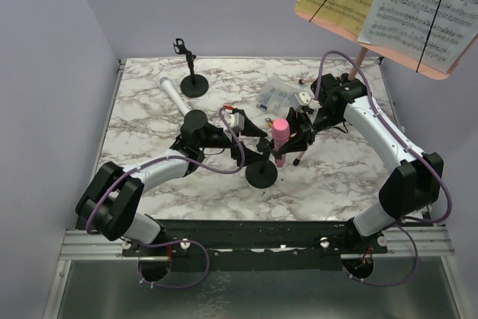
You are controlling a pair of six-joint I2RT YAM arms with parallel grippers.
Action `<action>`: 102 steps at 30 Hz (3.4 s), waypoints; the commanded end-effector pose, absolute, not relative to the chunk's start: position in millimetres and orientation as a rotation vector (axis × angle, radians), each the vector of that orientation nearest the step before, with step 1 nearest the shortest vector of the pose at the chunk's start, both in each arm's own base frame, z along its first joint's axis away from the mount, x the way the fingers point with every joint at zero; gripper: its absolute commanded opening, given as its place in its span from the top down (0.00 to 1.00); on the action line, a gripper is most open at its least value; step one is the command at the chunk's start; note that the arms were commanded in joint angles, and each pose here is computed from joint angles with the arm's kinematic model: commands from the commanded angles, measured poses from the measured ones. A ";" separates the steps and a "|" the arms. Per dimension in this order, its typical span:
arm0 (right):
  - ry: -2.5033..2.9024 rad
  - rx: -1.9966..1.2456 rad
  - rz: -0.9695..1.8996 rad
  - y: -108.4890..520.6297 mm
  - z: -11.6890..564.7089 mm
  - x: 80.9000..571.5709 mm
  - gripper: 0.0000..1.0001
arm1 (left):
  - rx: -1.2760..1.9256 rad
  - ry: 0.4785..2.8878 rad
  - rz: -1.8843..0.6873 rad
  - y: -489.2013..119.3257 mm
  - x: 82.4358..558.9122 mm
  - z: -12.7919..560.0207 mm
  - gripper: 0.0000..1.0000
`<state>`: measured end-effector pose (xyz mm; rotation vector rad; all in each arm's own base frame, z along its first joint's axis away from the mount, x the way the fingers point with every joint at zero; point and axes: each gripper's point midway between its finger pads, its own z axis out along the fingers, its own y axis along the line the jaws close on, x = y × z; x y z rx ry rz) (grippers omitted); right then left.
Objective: Pack up the instrument practice props
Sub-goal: Remove the microphone from the microphone stand, then place the microphone at the center of the board.
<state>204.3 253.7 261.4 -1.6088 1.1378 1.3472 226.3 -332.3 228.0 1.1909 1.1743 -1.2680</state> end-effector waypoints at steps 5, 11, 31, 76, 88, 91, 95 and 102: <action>1.131 -1.607 1.359 254.0 263.6 199.1 1.00 | 1.235 1.162 -1.348 -333.7 220.1 230.9 0.49; 1.134 -1.610 1.351 253.2 263.5 198.5 1.00 | 1.225 1.167 -1.335 -333.1 223.2 229.7 0.96; 1.152 -1.604 1.226 234.5 287.1 185.3 1.00 | 1.145 1.215 -1.289 -325.6 228.5 230.6 0.92; 1.537 -1.004 1.627 180.5 339.0 194.0 1.00 | 0.385 1.516 -1.395 -369.7 203.3 339.9 0.01; 1.572 -0.965 1.625 180.7 336.0 199.2 1.00 | 0.321 1.572 -1.444 -401.7 195.3 336.8 0.03; 1.574 -0.959 1.620 180.7 334.6 200.8 1.00 | 0.356 1.558 -1.477 -407.6 186.7 341.1 0.07; 1.574 -0.957 1.618 180.8 333.9 201.2 1.00 | 0.387 1.560 -1.503 -415.1 180.4 339.5 0.15; 1.571 -0.960 1.616 180.9 334.2 200.7 1.00 | 0.418 1.586 -1.530 -427.1 177.4 330.8 0.32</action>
